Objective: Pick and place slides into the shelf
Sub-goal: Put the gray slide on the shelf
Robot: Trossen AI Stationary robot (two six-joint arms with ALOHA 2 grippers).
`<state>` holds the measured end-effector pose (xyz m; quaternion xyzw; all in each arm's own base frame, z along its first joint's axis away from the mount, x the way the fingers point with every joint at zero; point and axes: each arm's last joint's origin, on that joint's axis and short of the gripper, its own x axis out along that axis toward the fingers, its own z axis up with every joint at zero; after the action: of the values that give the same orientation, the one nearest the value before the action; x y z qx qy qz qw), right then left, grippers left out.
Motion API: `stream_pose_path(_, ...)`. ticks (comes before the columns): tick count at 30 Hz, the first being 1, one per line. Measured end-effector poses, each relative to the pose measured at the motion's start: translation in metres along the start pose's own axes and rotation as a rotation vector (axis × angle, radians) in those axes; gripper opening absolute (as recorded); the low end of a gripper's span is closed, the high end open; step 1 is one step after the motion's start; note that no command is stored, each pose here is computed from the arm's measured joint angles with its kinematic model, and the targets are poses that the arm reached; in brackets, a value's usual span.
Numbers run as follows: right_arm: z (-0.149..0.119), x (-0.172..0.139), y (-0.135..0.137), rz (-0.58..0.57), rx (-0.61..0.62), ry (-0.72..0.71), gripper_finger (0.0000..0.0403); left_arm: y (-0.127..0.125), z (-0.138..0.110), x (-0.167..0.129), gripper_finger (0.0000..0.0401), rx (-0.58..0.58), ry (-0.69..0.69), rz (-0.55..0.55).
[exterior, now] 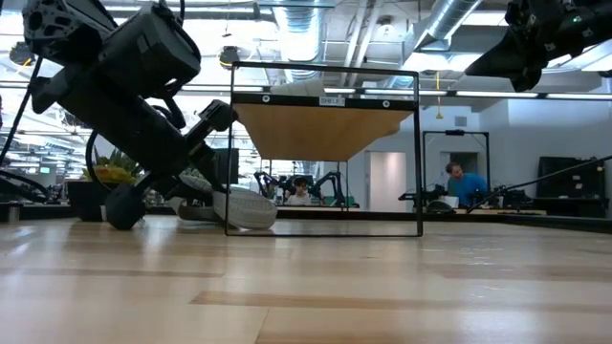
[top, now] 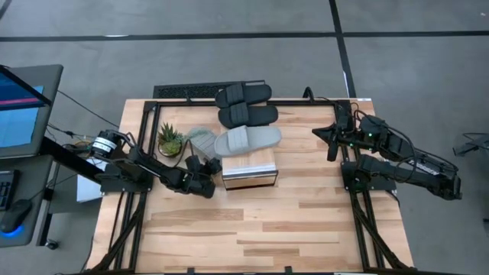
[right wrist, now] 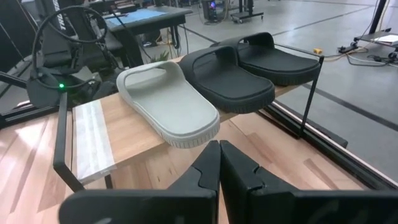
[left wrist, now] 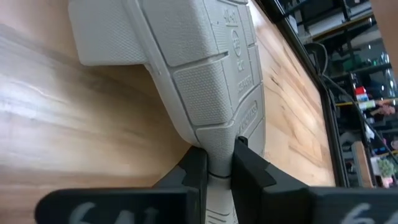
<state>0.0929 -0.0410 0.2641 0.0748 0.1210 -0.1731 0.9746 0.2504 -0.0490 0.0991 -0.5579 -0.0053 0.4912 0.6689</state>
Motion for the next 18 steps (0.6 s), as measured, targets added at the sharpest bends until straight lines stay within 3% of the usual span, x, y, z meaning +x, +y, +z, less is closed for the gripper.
stream_pose_path(8,0.0,0.0,0.0,0.0,0.0,0.002,0.0,0.003,-0.005,-0.011,0.0028,0.041,0.048,0.0)
stream_pose_path(18,0.0,0.0,0.0,0.002,0.001,0.002,0.0,0.003,0.01,-0.038,0.0027,0.148,0.103,0.063)
